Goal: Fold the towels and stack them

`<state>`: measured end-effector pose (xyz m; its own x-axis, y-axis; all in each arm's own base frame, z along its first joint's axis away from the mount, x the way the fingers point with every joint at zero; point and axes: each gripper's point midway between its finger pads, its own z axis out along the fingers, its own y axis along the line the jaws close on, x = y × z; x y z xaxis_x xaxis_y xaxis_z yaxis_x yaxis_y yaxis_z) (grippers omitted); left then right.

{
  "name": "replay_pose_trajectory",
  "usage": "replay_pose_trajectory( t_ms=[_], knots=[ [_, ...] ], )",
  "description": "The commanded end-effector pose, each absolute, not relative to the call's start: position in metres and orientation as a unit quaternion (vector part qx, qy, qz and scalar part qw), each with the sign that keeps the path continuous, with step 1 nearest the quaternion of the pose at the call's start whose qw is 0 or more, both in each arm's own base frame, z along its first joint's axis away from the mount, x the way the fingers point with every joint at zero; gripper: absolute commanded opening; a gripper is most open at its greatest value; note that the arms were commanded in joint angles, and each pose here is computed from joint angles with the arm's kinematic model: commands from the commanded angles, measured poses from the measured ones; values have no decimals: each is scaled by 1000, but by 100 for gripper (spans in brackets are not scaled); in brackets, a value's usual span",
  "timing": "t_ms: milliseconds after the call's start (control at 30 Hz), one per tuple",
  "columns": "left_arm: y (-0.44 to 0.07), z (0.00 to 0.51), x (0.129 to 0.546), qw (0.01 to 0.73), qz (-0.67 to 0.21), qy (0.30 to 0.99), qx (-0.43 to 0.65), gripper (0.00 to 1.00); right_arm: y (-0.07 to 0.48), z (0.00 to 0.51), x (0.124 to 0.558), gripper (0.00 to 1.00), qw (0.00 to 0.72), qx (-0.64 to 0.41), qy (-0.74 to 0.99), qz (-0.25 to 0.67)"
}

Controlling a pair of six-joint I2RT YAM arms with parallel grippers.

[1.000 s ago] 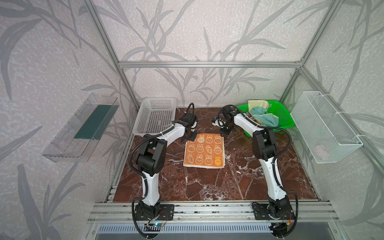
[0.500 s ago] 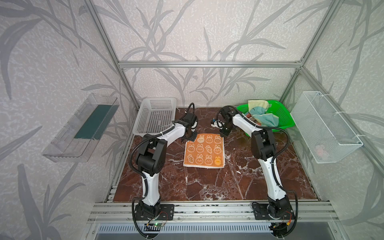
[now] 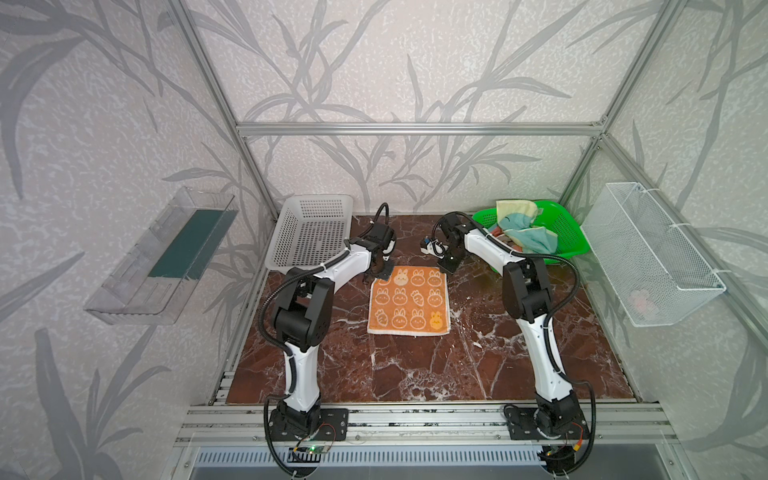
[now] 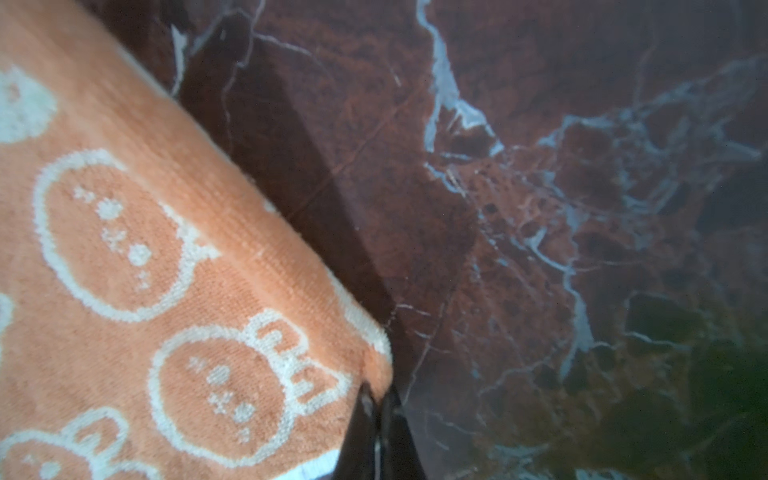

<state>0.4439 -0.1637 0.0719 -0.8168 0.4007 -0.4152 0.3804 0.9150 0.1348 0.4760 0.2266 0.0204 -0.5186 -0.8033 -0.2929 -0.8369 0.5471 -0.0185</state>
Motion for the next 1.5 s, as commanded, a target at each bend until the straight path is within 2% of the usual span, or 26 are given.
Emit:
replay_pose_trajectory(
  t_ms=[0, 133, 567, 1000, 1467],
  knots=[
    [-157, 92, 451, 247, 46, 946, 203, 0, 225, 41, 486, 0, 187, -459, 867, 55],
    [-155, 104, 452, 271, 49, 940, 201, 0, 225, 58, 485, 0, 233, -457, 857, 57],
    [-148, 103, 436, 267, 47, 944, 188, 0, 226, 89, 460, 0, 317, -449, 832, 77],
    [-139, 114, 411, 259, 40, 951, 163, 0, 219, 105, 418, 0, 318, -444, 831, 106],
    [-134, 114, 383, 238, 34, 961, 138, 0, 217, 107, 370, 0, 269, -409, 858, 153]
  ],
)
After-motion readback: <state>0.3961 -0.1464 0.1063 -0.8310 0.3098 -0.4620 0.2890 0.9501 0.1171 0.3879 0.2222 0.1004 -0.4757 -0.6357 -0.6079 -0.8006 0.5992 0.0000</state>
